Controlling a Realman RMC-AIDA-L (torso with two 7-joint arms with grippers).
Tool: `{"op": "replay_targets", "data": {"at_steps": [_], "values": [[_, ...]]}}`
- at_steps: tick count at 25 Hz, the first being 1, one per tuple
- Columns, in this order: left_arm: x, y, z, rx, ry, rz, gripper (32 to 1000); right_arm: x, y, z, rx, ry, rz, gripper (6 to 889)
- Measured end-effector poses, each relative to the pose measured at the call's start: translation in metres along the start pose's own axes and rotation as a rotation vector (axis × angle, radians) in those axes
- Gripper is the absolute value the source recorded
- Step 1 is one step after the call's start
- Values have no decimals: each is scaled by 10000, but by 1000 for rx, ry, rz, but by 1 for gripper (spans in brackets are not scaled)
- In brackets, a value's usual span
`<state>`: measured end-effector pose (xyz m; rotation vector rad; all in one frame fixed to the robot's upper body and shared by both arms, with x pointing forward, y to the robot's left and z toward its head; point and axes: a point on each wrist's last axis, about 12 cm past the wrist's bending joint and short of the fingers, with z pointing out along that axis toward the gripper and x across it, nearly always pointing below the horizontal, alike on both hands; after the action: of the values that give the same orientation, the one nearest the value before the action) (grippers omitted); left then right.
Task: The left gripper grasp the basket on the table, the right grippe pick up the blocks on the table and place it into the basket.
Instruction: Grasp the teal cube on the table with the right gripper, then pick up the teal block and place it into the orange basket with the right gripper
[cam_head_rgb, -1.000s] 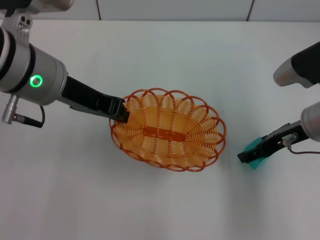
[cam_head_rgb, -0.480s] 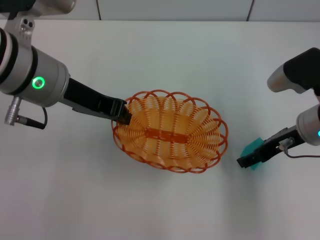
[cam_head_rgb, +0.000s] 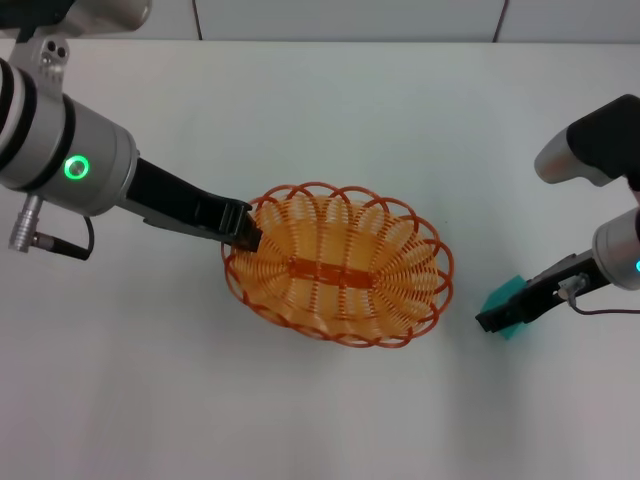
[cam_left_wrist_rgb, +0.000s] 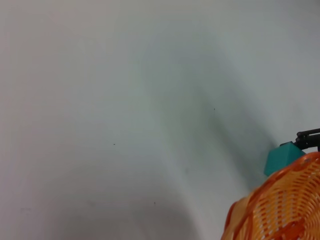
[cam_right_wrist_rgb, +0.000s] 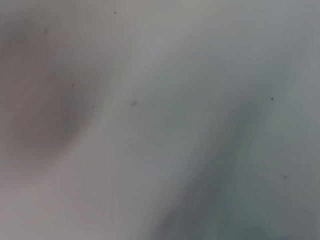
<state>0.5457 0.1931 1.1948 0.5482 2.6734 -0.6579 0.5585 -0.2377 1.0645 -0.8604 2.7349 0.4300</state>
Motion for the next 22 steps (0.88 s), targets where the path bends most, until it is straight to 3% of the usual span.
{"op": "replay_targets", "data": {"at_steps": [7,13,22], "values": [[3,-1,10,10,2,-2,76,9,-29,-16,-2,-10,19,818],[4,1,14,11,4,-2,77,9,-27,-17,-3,-9,19,568],[1,-2,13,12,3,0,76,11,-22,-29,-5,-11,17,551]]}}
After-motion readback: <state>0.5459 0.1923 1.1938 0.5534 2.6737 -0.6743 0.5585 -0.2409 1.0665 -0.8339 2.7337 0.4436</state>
